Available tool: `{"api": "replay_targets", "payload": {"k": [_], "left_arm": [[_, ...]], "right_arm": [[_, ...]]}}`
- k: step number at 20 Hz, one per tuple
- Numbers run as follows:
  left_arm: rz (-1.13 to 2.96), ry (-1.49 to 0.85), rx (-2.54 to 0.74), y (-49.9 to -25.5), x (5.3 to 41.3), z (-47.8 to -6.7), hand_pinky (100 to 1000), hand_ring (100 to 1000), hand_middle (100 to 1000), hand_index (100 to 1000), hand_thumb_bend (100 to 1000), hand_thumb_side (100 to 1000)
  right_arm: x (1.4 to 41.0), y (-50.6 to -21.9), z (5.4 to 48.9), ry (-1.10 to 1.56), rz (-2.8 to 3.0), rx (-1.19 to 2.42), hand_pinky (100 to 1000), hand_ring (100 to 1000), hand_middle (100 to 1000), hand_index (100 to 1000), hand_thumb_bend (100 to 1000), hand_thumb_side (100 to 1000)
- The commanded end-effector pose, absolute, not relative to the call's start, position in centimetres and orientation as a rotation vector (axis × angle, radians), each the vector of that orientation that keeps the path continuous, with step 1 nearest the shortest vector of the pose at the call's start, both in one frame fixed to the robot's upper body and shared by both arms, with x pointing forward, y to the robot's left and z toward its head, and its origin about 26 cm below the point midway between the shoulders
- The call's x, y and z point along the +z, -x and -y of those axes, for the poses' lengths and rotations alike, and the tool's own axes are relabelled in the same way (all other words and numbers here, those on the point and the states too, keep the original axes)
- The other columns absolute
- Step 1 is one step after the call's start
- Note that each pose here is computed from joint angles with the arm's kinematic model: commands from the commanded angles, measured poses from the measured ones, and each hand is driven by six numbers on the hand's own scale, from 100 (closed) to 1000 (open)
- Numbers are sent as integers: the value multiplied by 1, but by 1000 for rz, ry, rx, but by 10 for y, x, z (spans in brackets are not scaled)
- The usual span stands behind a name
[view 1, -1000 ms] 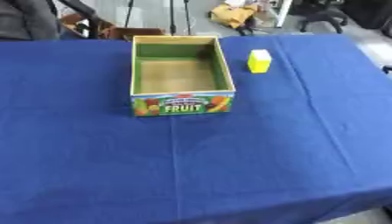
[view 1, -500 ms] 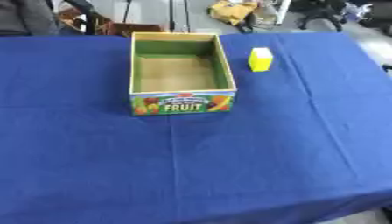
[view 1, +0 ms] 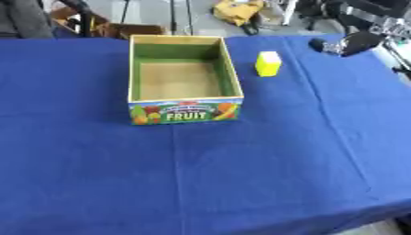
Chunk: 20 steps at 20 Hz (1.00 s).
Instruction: Pick up objects on the table and place them in the box.
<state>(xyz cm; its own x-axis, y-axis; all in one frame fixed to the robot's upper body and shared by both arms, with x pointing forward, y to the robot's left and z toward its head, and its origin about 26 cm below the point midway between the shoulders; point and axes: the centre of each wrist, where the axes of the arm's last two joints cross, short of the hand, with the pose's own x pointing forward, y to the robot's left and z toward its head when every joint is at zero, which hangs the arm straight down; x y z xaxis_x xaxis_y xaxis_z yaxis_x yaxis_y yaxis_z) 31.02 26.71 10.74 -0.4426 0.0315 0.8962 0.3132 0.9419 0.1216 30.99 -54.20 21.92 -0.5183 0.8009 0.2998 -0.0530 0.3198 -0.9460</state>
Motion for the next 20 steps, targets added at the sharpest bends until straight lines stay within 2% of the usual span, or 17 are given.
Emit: {"api": "replay_targets", "payload": {"k": [1,13,20], "left_arm": [[2051,272,-365,-310,118,-264,585,633,560,683,401,998],[2092,328,-413,-311,124,-259,586,638,559,683,403,1000],[2095,341,-425,-311,124,-258,586,640,559,683,402,1000]], "right_arm": [[231,-308,546,712,1734,1392,939,1000,983,877,339,550],[223,-313,538,759,1702,1434,941,1000,985,895,374,564],[226,-314,539,932,1679,1341,908,1000,969,904,399,568]]}}
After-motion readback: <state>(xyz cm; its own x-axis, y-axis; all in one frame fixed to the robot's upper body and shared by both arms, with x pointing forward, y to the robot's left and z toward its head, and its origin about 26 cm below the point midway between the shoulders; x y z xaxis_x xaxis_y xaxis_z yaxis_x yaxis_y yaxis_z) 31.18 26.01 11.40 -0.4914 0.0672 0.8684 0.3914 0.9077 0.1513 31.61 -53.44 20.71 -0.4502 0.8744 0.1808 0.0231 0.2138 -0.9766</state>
